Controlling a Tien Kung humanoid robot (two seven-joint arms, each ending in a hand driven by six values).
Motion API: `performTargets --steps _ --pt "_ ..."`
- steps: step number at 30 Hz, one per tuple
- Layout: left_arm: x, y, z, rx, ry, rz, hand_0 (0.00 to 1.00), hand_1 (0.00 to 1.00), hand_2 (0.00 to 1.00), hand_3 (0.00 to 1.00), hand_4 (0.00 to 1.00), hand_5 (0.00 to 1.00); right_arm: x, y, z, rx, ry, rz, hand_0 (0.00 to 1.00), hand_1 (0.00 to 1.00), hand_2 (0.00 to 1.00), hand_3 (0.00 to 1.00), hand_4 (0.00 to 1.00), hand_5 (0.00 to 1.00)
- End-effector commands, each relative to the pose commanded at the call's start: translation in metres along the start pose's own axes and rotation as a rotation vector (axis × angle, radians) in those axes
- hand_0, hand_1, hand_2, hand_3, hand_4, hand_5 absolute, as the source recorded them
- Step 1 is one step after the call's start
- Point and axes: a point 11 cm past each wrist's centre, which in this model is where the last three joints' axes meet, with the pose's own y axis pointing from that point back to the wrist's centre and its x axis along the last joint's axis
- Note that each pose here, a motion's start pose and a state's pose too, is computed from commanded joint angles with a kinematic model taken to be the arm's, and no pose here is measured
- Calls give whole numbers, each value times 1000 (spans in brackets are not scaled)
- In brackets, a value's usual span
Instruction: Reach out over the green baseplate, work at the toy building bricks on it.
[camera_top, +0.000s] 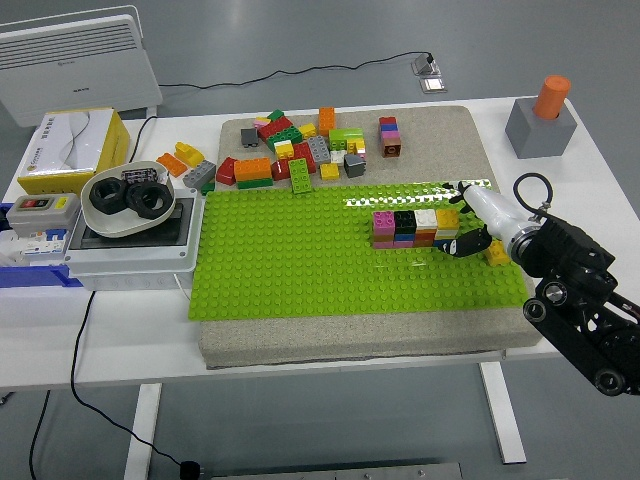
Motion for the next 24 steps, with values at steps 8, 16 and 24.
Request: performTargets --steps 8,16,24 --pt "0 0 -2 3 6 -1 788 729 641 459 659 399 41 28 -7 61 147 263 822 899 930 834 998 533" --pt "-2 0 -3 7 11 -4 789 729 641 459 659 399 34 52 -17 138 219 381 998 988 968 547 998 816" --pt "-2 0 -3 5 10 -4 790 729 642 460 660 400 3 41 -11 114 202 329 998 998 980 546 998 862"
